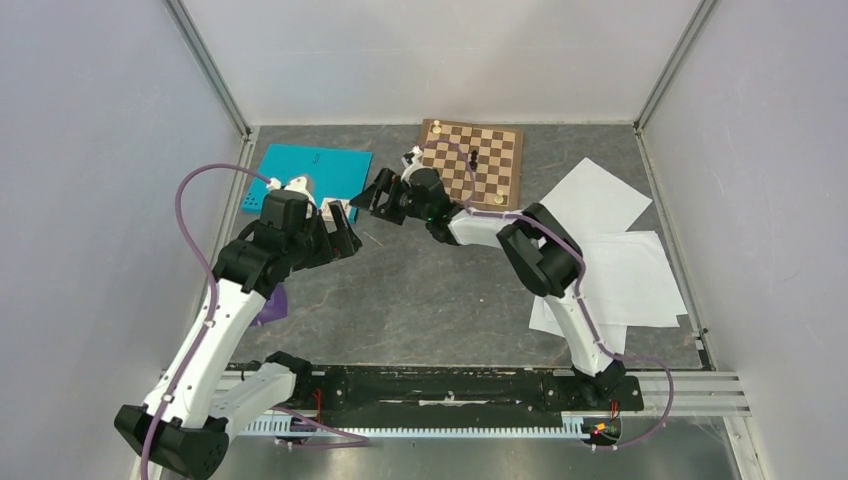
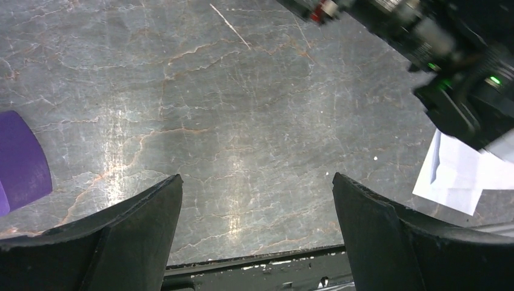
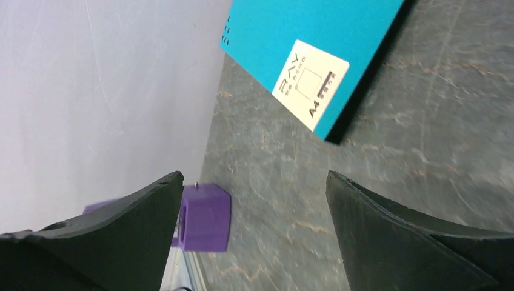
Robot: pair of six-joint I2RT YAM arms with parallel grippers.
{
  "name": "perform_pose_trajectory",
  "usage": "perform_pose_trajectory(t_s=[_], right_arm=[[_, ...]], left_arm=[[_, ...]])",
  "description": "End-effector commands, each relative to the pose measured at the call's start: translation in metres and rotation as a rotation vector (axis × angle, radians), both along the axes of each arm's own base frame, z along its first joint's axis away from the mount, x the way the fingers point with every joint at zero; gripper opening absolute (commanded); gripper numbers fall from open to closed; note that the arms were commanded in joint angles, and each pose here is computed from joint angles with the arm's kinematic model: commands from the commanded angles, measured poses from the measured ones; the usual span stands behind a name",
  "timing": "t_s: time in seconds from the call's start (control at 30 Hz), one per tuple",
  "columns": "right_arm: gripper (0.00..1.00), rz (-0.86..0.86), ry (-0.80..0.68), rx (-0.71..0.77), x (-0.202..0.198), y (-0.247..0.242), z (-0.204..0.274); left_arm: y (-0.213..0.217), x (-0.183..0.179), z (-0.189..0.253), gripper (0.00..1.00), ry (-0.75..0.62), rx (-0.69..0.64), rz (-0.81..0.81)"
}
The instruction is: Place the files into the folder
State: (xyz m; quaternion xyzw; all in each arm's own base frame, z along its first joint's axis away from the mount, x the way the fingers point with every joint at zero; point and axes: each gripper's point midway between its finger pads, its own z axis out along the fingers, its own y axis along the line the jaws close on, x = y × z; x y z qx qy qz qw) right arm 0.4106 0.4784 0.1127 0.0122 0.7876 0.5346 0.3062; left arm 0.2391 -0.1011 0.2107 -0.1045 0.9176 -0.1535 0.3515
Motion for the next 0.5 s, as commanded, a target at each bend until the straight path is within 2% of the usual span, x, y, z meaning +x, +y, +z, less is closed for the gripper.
perform_pose_trajectory(t_s=[0.0, 0.2, 0.47], right_arm=[[0.90, -0.033, -0.001, 0.146, 0.026, 0.031, 0.028], [0.90, -0.116, 0.093, 0.183, 0.046, 0.040, -0.005], [0.90, -0.145, 0.145, 0.198, 0.048, 0.046, -0.030]], left_arm=[[-0.006, -0.009, 0.018, 0.99, -0.048, -0.008, -0.092], [-0.009, -0.016, 0.022, 0.99, -0.057, -0.036, -0.107], [-0.011, -0.020, 0.022, 0.99, -0.059, -0.046, -0.120]])
